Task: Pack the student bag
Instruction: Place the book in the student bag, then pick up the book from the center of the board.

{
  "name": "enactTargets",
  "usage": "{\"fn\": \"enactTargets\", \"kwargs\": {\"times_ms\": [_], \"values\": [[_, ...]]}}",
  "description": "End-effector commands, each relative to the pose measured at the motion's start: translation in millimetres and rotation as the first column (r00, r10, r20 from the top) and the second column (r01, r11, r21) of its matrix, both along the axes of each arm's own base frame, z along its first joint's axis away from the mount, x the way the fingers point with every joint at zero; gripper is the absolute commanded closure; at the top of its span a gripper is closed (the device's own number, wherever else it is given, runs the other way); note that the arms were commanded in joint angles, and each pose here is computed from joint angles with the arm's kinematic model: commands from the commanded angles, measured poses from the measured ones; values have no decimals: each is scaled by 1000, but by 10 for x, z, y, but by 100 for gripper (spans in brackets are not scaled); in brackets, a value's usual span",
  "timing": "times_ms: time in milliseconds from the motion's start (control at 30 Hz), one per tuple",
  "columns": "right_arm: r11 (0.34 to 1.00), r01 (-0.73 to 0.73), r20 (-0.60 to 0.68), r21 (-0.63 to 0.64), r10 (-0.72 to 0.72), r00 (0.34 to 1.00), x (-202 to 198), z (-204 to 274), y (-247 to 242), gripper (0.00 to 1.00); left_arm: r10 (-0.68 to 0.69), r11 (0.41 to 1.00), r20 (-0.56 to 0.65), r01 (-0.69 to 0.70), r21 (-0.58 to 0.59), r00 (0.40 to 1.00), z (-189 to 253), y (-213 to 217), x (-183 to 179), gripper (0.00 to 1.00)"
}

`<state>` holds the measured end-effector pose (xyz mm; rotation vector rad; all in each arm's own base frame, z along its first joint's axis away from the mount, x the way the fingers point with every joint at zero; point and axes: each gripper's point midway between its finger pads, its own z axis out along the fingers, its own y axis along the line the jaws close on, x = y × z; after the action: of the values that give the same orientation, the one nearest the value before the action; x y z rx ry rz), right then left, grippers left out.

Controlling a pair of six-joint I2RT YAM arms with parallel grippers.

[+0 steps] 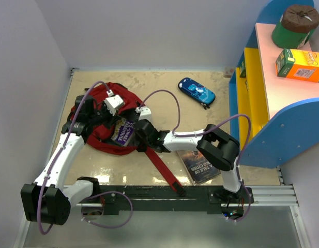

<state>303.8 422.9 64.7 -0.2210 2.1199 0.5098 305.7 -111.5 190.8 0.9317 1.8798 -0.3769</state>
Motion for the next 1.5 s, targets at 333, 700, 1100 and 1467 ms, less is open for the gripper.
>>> {"fn": "enactTargets", "kwargs": {"times_ms": [333,700,1100,1467], "values": [[989,143,67,-25,-141,988,-43,606,-308,55,-26,999,56,28,-29,998,126,-55,-13,100],[765,432,21,-478,-482,876,-617,213,-1886,26,-29,999,66,32,-36,997,162,-66,-29,100],[733,347,-63,-585,-467,882,-1188,-81,-2132,14,-43,998,44,44,-42,998,73,-83,-69,100],[757,278,-175,-591,-456,872,-1261,-674,-2264,39,-52,997,31,54,-51,998,14,-108,-68,100]]}}
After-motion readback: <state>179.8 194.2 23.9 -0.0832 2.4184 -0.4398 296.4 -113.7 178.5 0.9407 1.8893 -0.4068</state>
